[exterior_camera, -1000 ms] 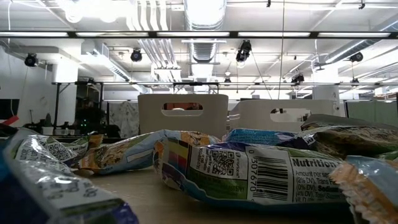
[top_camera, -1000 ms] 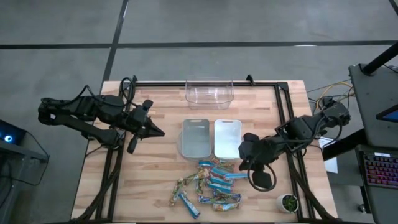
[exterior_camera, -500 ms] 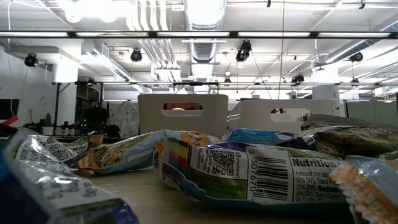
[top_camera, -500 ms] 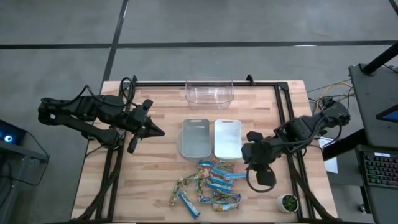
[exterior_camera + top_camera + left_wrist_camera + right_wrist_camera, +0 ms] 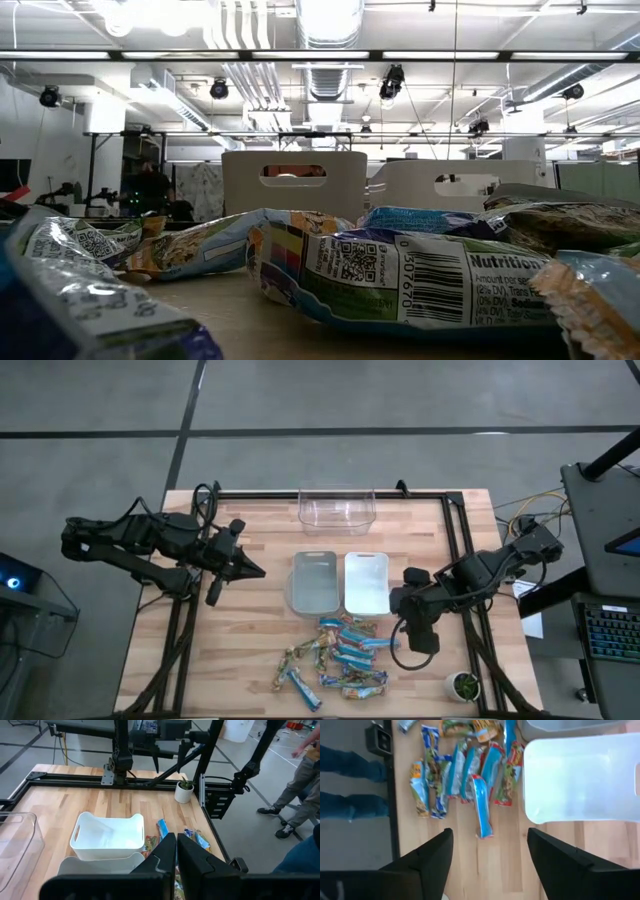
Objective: Pick and place Granola Bars by type
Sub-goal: Put the red granola bar into the gray bin
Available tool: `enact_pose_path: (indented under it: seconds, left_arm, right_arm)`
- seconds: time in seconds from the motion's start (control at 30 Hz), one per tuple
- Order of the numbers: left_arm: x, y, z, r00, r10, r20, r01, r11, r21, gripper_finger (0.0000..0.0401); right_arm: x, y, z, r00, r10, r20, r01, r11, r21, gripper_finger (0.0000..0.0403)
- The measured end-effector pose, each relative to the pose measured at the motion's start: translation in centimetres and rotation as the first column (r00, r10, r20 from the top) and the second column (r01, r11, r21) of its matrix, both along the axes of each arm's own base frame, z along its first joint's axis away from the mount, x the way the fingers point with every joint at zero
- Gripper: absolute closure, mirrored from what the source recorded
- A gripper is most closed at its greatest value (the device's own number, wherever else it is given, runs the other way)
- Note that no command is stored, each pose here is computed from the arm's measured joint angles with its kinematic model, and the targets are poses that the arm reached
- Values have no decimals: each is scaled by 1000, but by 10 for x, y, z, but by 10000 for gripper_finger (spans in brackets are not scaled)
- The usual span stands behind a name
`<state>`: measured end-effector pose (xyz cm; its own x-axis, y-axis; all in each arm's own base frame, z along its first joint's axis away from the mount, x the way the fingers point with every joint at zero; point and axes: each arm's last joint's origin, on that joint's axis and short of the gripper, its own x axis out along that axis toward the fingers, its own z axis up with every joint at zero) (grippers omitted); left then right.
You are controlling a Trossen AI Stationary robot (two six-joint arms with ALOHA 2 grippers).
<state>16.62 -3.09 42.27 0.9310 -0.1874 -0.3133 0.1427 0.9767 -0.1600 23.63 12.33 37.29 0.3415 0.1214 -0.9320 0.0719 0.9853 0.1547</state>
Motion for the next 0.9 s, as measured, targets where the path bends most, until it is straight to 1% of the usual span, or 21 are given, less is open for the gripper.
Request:
enact_pose_path:
  seconds: [0.2,0.33,0.5,0.63,0.9]
  left_arm:
    - [0,0,0,1000,16,0,-16,1000,4,401]
    - [0,1,0,1000,18,-2,-18,1000,5,401]
    - [0,1,-1,1000,18,-6,-18,1000,6,401]
    - [0,1,-1,1000,18,-6,-18,1000,6,401]
    - [0,1,-1,1000,18,-15,-18,1000,8,401]
  right_arm:
    - [-2,5,-18,998,18,-55,-20,999,-29,157]
    - [2,15,-38,995,49,-92,-53,997,-52,162]
    - [14,29,-67,985,90,-149,-104,991,-86,160]
    - [25,38,-83,978,117,-170,-136,986,-101,153]
    - [48,53,-114,978,127,-164,-144,984,-100,156]
